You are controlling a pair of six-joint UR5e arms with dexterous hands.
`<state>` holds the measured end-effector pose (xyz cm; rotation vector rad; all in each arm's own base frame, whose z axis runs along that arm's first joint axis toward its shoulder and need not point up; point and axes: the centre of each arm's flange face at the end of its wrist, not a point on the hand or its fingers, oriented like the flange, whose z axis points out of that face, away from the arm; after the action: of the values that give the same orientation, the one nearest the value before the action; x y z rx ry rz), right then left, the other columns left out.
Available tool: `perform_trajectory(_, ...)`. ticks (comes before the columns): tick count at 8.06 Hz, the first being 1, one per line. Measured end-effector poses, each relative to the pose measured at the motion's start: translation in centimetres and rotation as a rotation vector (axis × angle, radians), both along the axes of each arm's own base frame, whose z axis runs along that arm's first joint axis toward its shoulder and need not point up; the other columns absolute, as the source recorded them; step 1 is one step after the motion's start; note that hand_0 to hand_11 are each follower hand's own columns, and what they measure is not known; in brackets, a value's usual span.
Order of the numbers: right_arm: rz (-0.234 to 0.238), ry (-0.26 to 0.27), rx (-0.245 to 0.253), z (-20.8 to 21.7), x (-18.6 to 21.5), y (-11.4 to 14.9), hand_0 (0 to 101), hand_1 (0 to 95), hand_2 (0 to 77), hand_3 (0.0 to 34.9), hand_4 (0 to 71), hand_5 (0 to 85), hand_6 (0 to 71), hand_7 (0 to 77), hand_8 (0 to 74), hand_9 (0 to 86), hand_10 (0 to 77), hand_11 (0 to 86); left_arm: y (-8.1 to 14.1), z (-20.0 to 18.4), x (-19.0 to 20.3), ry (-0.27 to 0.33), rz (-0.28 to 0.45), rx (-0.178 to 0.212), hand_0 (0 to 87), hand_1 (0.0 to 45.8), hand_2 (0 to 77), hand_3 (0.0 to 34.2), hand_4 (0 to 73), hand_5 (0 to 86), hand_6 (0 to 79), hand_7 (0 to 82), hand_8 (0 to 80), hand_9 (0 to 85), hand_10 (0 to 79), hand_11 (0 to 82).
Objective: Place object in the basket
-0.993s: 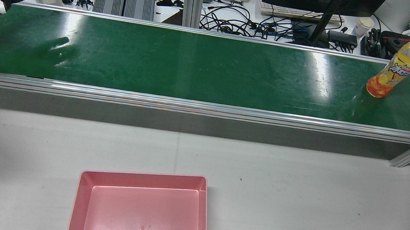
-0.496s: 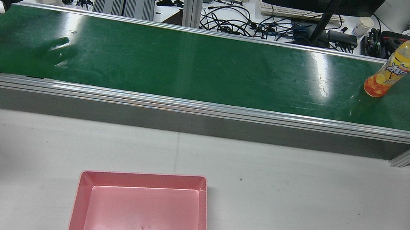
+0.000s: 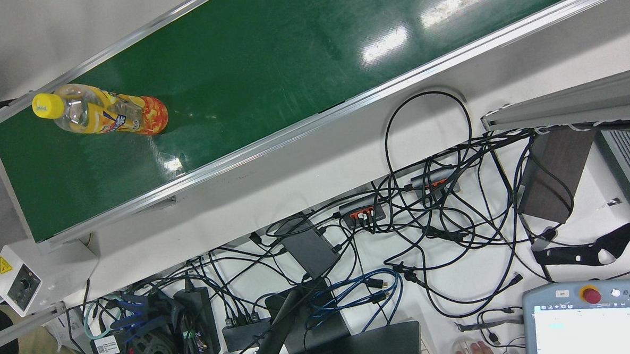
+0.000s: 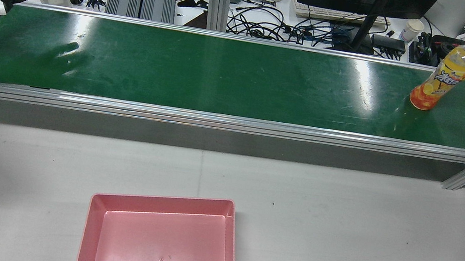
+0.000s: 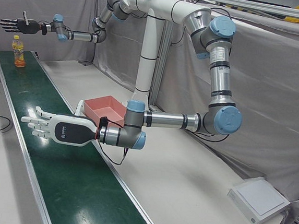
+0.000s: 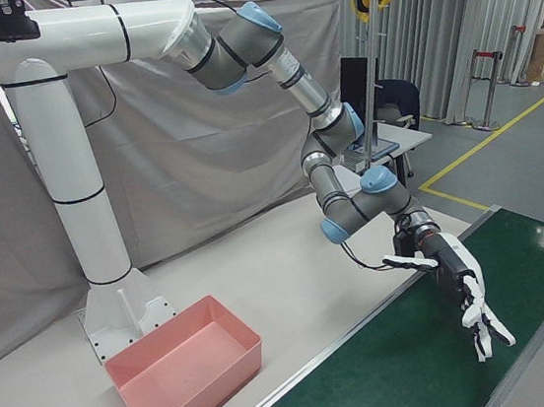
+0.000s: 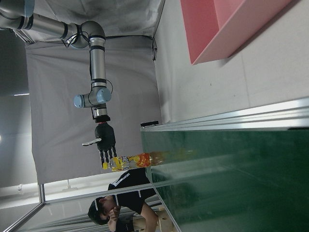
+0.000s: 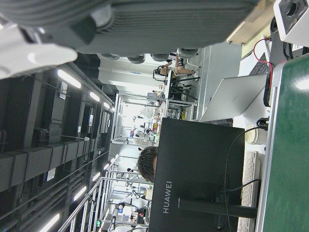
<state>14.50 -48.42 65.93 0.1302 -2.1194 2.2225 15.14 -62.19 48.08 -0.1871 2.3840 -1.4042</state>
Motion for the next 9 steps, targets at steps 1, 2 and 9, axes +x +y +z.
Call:
perform_trajectory(1, 0.0, 0.0, 0.002, -0.08, 0.0, -0.03, 0, 0.0, 0.5, 0.0, 0.0, 0.0, 0.0, 0.5, 0.0, 0.0, 0.0, 0.0, 0.0, -0.04, -0.03, 0.0, 0.0, 0.001, 49.5, 6.0, 0.5, 7.2, 12.5, 26.2, 2.2, 1.6, 10.4, 9.8, 8.2, 13.1)
perform_trajectory(2, 0.0, 0.0, 0.002, -0.11, 0.0, -0.03, 0, 0.0, 0.5, 0.0, 0.0, 0.0, 0.0, 0.5, 0.0, 0.0, 0.0, 0.0, 0.05, -0.28, -0.05, 0.002, 0.0, 0.004, 49.5, 6.0, 0.5, 7.2, 12.5, 26.2, 2.2, 1.6, 10.4, 10.9, 8.2, 13.1)
perform_trajectory(9, 0.0, 0.0, 0.001, -0.05, 0.0, -0.01, 0, 0.0, 0.5, 0.1, 0.0, 0.0, 0.0, 0.5, 0.0, 0.0, 0.0, 0.0, 0.18, -0.54, 0.0, -0.001, 0.0, 0.004, 49.6, 7.1, 0.5, 6.6, 12.5, 26.7, 2.2, 1.6, 10.4, 10.9, 8.2, 13.6)
